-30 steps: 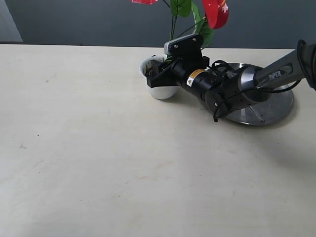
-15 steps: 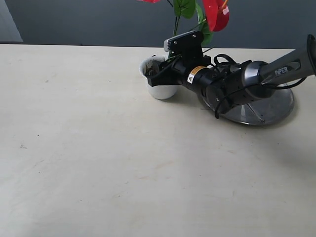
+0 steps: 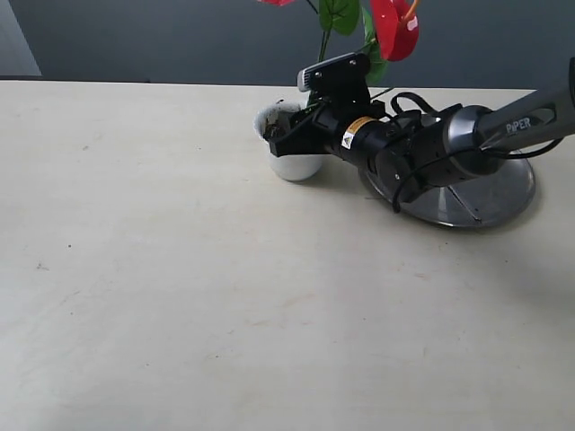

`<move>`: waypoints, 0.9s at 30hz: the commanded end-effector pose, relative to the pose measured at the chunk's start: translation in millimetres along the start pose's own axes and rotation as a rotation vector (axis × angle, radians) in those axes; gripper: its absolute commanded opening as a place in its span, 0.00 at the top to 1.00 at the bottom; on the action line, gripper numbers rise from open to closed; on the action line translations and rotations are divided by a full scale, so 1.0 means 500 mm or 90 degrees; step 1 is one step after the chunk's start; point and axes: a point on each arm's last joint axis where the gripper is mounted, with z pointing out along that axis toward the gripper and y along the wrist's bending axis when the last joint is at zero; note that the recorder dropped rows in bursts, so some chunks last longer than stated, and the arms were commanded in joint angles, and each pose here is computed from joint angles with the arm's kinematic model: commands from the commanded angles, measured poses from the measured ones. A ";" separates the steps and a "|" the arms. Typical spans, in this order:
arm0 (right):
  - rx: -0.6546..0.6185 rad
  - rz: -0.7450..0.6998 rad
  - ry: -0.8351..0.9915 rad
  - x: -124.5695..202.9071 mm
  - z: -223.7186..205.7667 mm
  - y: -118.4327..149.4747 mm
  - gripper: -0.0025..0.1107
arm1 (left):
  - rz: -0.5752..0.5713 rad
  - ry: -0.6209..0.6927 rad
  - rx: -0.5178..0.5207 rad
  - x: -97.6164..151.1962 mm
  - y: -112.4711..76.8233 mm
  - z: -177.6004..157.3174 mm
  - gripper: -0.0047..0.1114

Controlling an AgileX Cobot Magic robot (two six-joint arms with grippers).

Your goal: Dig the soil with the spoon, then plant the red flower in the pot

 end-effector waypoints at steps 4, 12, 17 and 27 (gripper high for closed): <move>-0.035 -0.059 0.034 0.004 -0.007 0.013 0.51 | -0.001 -0.004 0.004 -0.003 -0.001 0.000 0.95; -0.048 -0.060 -0.017 0.001 -0.014 0.018 0.51 | -0.001 -0.004 0.004 -0.003 -0.001 0.000 0.95; -0.049 -0.057 -0.034 -0.004 -0.014 0.018 0.51 | -0.001 -0.004 0.004 -0.003 -0.001 0.000 0.95; -0.046 -0.052 -0.038 -0.005 -0.014 0.017 0.51 | -0.001 -0.004 0.004 -0.003 -0.001 0.000 0.95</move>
